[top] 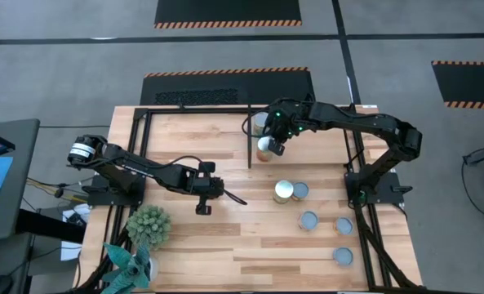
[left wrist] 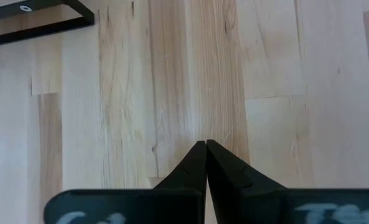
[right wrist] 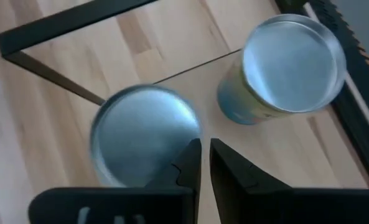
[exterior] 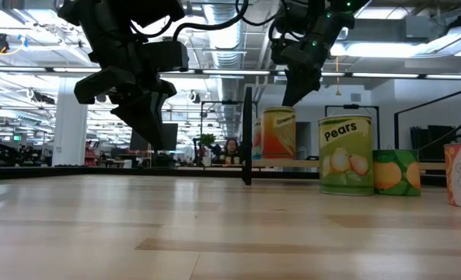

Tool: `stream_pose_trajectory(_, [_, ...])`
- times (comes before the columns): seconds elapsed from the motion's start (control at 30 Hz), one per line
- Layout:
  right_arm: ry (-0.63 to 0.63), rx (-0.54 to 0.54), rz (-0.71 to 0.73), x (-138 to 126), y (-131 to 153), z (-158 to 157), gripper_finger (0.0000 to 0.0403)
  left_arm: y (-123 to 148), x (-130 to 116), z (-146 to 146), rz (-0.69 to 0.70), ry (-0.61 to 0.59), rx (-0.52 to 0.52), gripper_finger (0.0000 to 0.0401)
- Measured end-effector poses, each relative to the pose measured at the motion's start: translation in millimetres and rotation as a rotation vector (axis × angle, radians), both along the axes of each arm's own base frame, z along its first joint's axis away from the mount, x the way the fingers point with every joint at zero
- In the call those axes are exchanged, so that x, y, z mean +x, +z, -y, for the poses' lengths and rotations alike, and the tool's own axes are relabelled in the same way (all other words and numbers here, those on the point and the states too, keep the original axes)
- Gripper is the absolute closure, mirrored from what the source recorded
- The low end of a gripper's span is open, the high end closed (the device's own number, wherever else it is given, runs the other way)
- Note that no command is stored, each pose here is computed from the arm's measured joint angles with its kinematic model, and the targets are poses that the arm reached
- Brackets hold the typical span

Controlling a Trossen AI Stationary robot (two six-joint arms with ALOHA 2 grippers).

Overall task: Pick and place cans onto a shelf
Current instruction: Put the canned green beans on the shelf, then put the canned pears on the shelf

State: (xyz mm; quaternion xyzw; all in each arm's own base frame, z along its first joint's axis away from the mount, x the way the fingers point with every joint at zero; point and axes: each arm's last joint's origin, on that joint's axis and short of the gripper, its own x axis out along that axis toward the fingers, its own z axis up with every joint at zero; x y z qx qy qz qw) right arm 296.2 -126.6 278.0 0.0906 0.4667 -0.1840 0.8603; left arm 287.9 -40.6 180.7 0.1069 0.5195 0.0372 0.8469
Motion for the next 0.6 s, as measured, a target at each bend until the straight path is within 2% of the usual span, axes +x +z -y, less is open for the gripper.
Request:
stream_pose_trajectory(0.17, [-0.034, -0.049, -0.026, -1, 0, 2, 0.0344, 0, 0, 0, 0.001, 0.003, -0.002, 0.0401])
stream_pose_trajectory(0.37, [-0.051, -0.055, -0.054, -7, 2, 2, 0.0344, 0, 0, 0, 0.000, 0.006, -0.011, 0.0401])
stream_pose_trajectory(0.6, [-0.120, 0.093, -0.320, -29, -10, -13, 0.0344, 0, 0, 0, -0.001, 0.011, -0.015, 0.0401])
